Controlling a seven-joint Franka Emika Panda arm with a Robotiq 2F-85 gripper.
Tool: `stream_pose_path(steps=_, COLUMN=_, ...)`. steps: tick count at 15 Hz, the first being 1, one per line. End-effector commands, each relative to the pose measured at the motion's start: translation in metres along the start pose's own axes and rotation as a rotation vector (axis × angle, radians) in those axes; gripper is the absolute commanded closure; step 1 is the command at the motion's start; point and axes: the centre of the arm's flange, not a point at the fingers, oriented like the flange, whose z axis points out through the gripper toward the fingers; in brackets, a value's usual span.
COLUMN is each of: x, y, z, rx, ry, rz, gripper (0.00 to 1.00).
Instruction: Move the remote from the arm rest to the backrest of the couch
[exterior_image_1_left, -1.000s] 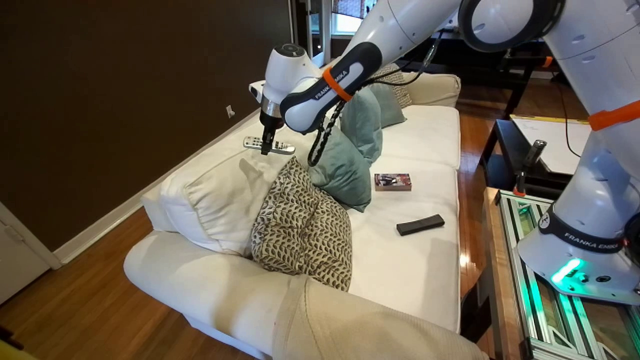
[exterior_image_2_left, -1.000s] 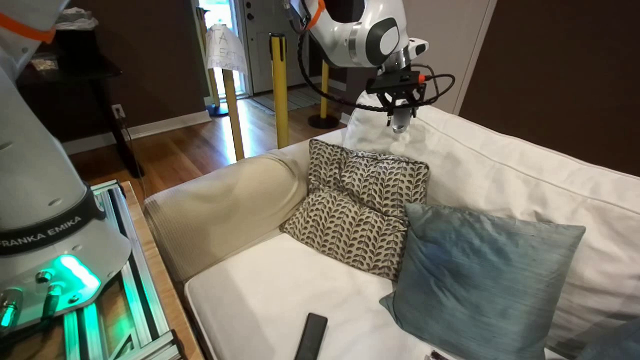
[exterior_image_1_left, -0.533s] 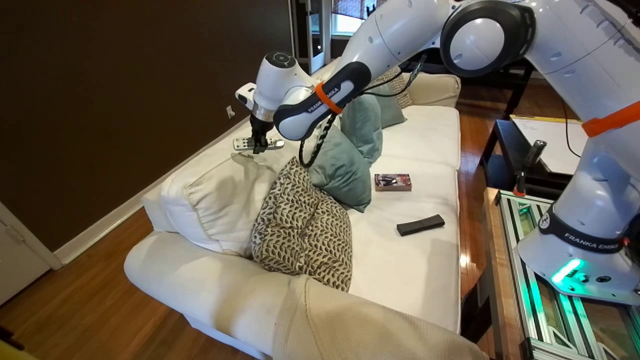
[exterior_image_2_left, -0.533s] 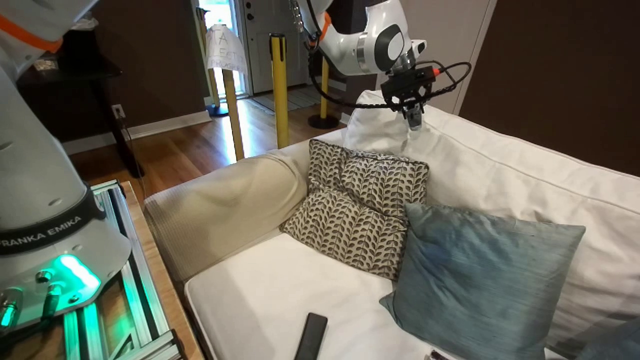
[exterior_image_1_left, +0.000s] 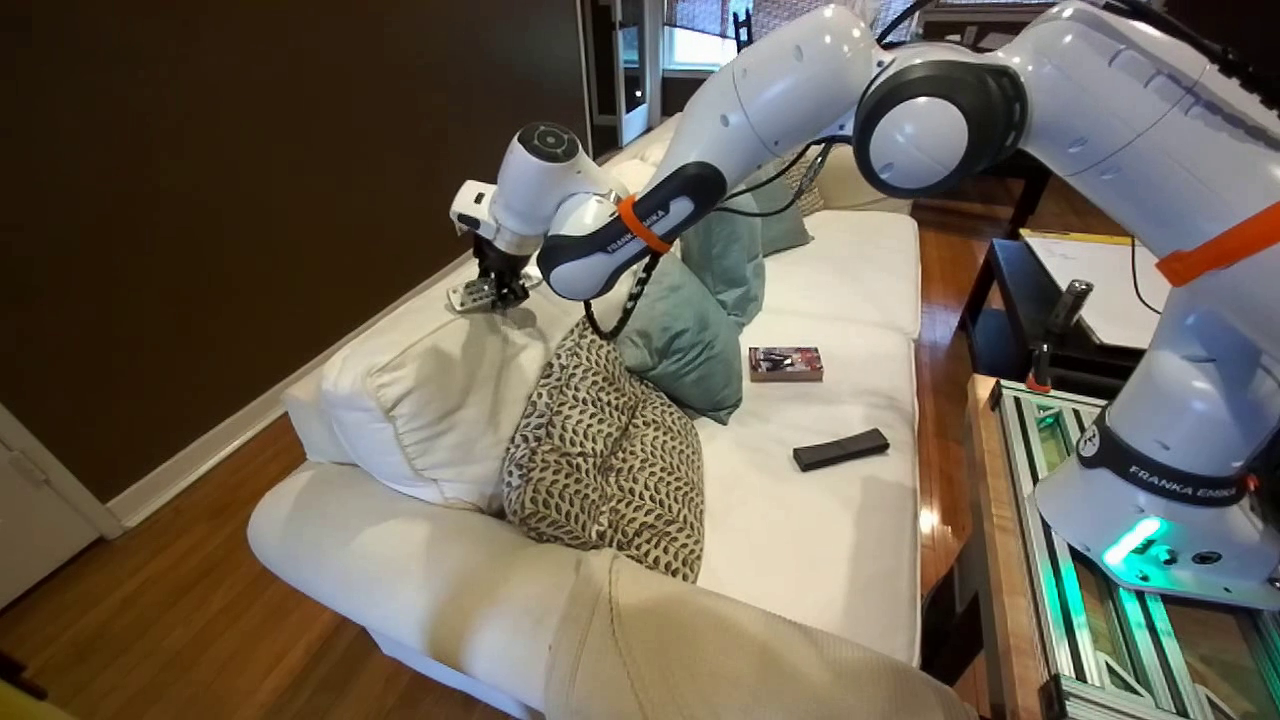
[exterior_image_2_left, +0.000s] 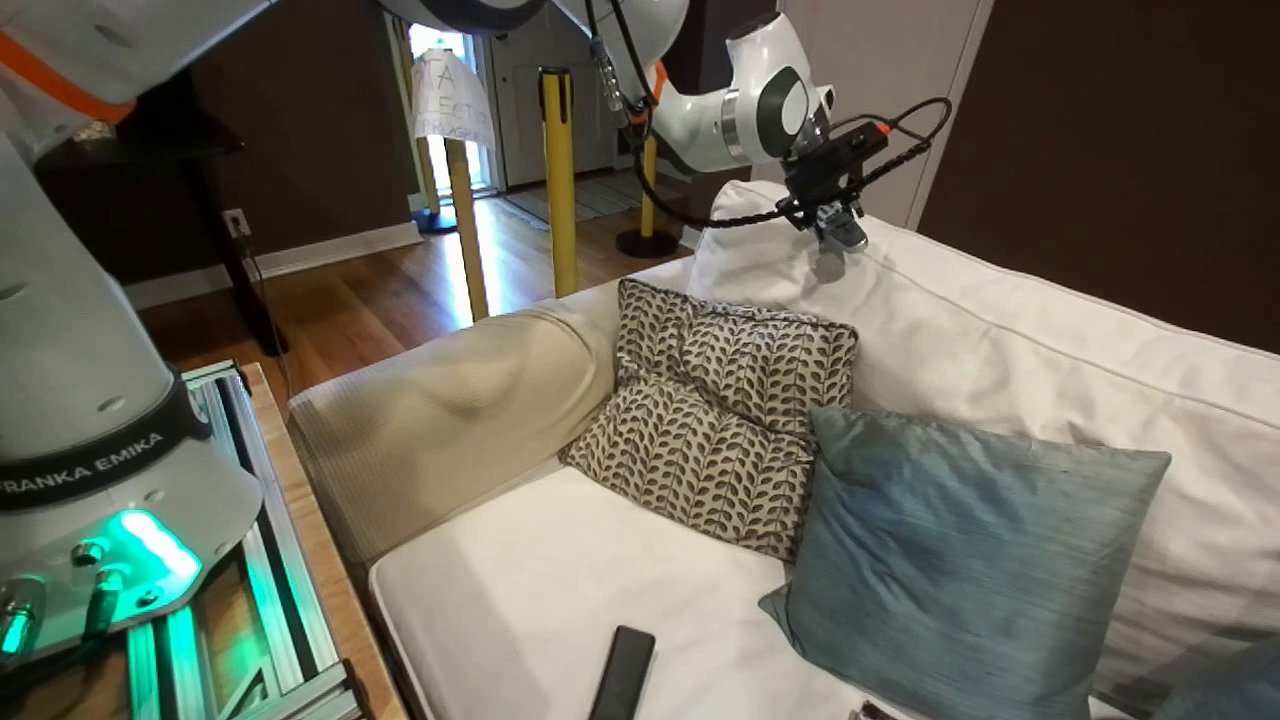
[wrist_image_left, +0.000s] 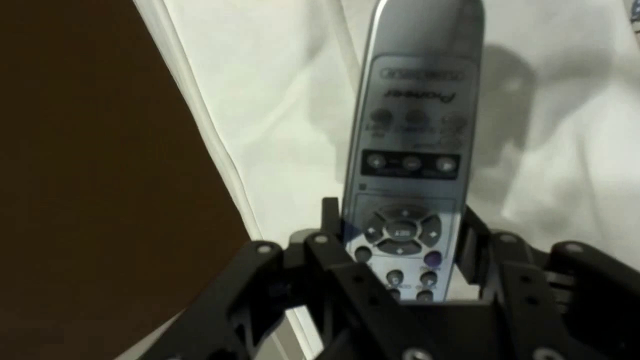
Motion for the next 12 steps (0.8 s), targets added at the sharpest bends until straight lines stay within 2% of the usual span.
stream_pose_path(steps=1, x=0.018, y=0.009, z=0.026, rx=-0.054, ry=0.010, rz=-0.161, gripper=0.71)
stream_pose_path(steps=5, x=0.030, y=0.016, z=0.031, rx=-0.099, ry=0.009, rz=-0.279, gripper=0.71)
stream_pose_path(steps=11, x=0.034, y=0.012, z=0.047, rx=-0.115, ry=0.016, rz=-0.380, gripper=0.71)
stream_pose_path(steps=12, x=0.034, y=0.012, z=0.049, rx=-0.117, ry=0.017, rz=-0.385, gripper=0.51)
